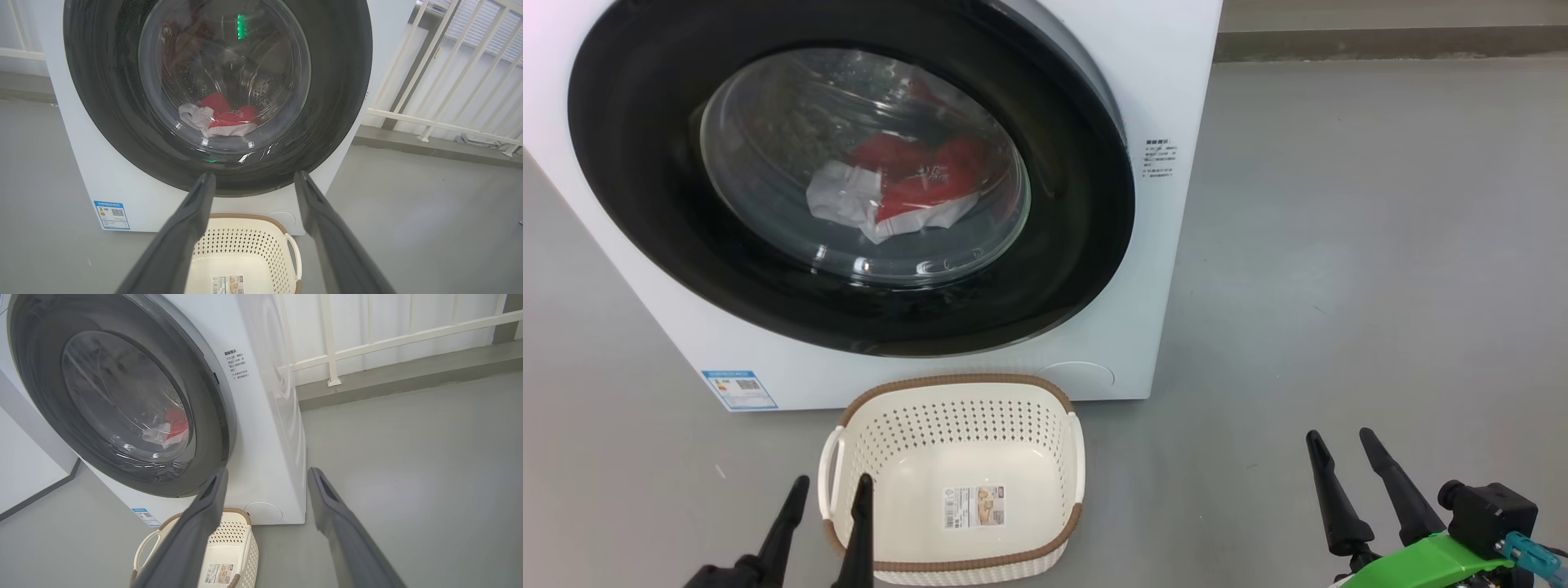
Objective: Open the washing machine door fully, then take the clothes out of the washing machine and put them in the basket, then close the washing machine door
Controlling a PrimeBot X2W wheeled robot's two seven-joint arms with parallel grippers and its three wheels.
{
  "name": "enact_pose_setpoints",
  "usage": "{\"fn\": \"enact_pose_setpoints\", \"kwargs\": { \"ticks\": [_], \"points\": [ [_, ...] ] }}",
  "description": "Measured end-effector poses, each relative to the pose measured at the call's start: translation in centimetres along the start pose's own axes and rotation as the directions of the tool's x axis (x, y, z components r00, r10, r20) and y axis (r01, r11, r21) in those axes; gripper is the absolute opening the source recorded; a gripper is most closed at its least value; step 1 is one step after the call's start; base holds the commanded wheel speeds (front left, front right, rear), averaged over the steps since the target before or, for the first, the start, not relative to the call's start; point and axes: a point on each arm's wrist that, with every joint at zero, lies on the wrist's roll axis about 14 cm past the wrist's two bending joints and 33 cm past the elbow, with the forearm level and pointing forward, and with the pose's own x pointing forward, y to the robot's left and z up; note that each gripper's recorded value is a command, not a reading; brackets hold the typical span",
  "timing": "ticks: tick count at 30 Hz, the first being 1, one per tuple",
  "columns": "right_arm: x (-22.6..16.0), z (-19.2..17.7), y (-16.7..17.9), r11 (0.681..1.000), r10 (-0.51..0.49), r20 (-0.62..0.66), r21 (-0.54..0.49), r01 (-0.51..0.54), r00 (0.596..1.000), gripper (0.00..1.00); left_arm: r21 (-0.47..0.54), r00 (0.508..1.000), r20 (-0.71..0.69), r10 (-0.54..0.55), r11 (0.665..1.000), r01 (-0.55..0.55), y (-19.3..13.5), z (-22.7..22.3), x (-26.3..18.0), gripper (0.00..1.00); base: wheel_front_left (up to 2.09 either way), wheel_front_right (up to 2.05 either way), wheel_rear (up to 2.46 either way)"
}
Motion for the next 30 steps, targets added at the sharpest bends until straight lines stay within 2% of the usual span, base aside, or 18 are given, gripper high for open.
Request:
{"fn": "enact_pose_setpoints", "kwargs": {
  "ticks": [9, 14, 30],
  "points": [
    [-0.07, 0.75, -0.09, 0.997, 0.008, 0.033, -0.077, -0.005, 0.999, 1.00, 0.102, 1.000, 0.014, -0.010, 0.995, 0.009, -0.04, 0.11, -0.49, 1.00, 0.00, 0.00, 0.00],
    [-0.52, 0.44, -0.22, 0.993, 0.010, 0.028, -0.118, -0.007, 1.000, 1.00, 0.120, 1.000, 0.027, -0.011, 0.993, 0.008, 0.05, 0.32, -0.58, 1.00, 0.00, 0.00, 0.00],
    [-0.52, 0.21, -0.44, 0.994, 0.002, 0.021, -0.112, 0.000, 1.000, 1.00, 0.120, 1.000, -0.003, 0.004, 0.993, -0.004, 0.57, -0.63, -0.76, 1.00, 0.00, 0.00, 0.00]
  ]
}}
